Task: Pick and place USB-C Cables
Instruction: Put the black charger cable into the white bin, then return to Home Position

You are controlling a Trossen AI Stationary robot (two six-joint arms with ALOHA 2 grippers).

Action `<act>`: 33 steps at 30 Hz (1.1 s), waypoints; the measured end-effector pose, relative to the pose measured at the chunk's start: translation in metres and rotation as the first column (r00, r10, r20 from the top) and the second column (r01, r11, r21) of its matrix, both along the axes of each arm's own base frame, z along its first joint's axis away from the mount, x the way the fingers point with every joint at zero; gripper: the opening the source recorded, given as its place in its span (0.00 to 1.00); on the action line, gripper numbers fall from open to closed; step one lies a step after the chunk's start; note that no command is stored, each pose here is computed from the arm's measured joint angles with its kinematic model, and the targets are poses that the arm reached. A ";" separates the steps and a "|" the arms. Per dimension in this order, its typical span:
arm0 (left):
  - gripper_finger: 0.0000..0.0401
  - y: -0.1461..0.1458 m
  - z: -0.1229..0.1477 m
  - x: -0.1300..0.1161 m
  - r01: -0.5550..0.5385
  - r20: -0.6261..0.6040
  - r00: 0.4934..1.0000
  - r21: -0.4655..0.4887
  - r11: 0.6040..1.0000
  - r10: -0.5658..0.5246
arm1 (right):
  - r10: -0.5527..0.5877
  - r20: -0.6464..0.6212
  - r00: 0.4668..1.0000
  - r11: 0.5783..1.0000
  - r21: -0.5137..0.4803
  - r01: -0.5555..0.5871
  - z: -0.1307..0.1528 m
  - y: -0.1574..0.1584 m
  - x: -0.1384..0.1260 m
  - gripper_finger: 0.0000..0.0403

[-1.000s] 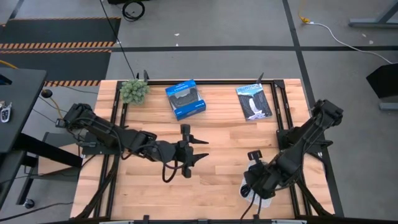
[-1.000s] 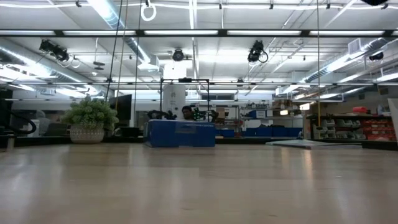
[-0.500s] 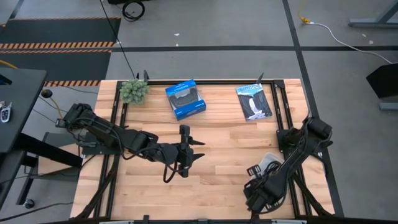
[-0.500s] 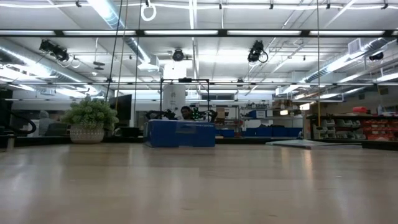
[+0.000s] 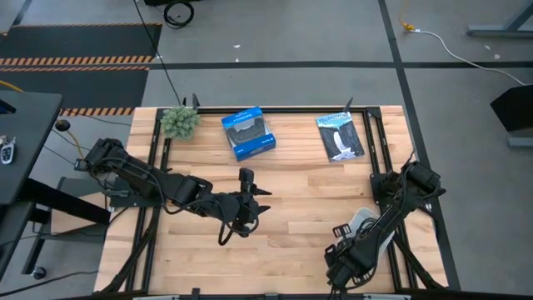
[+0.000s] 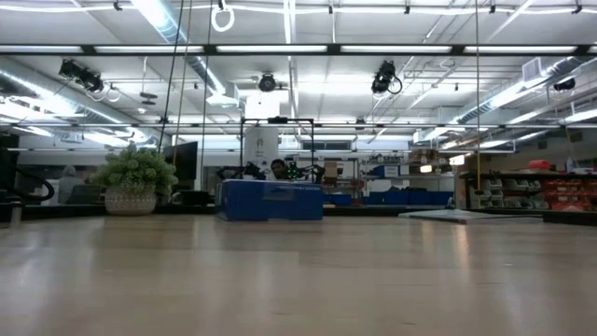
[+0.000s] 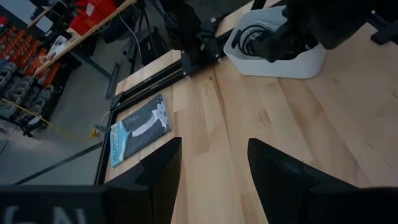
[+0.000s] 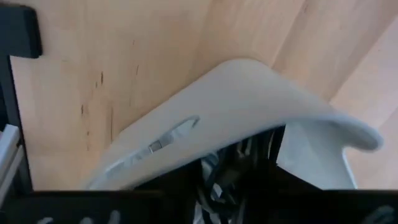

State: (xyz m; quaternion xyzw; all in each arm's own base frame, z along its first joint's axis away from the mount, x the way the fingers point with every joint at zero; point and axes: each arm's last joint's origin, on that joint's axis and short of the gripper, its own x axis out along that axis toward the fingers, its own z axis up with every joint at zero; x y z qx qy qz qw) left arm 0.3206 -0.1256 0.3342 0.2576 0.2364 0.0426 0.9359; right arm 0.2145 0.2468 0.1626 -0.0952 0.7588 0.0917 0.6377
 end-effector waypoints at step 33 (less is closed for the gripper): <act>0.39 -0.004 -0.038 -0.013 -0.054 -0.119 0.992 -0.128 0.990 0.039 | -0.025 0.694 0.720 0.984 -0.108 0.138 0.170 -0.077 -0.039 0.25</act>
